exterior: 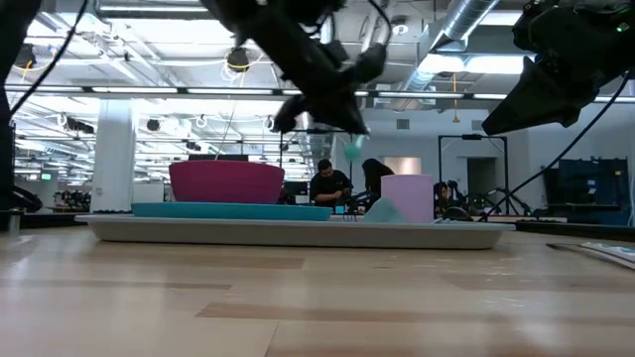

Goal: Set up tray
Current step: Put the blue spoon on the napkin to the right of the purple fork

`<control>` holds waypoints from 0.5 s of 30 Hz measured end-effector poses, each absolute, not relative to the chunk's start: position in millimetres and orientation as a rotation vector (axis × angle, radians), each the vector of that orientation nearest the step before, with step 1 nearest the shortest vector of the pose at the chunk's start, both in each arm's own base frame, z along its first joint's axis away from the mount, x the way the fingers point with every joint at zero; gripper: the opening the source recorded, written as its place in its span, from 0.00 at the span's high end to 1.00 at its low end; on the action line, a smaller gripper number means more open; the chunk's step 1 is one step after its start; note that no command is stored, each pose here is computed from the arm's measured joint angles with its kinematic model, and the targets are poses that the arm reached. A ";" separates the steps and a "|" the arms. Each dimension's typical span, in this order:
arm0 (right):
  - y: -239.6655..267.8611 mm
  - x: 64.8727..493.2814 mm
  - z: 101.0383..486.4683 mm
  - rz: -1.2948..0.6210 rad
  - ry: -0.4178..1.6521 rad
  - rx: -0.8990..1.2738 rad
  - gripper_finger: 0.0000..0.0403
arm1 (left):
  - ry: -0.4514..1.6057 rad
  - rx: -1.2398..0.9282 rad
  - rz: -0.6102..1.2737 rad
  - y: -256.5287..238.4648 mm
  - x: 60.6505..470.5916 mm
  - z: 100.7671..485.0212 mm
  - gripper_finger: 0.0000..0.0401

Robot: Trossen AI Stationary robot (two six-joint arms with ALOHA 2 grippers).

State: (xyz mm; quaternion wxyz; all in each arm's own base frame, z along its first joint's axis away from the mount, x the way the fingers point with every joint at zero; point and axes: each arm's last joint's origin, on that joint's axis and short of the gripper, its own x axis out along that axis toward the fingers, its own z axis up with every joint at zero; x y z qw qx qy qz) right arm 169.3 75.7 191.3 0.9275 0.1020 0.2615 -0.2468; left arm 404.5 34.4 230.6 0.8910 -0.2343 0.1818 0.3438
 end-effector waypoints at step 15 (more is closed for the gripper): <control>75.9 169.4 191.4 -0.513 0.527 0.244 0.85 | 0.515 -0.530 0.866 19.4 450.0 185.3 1.00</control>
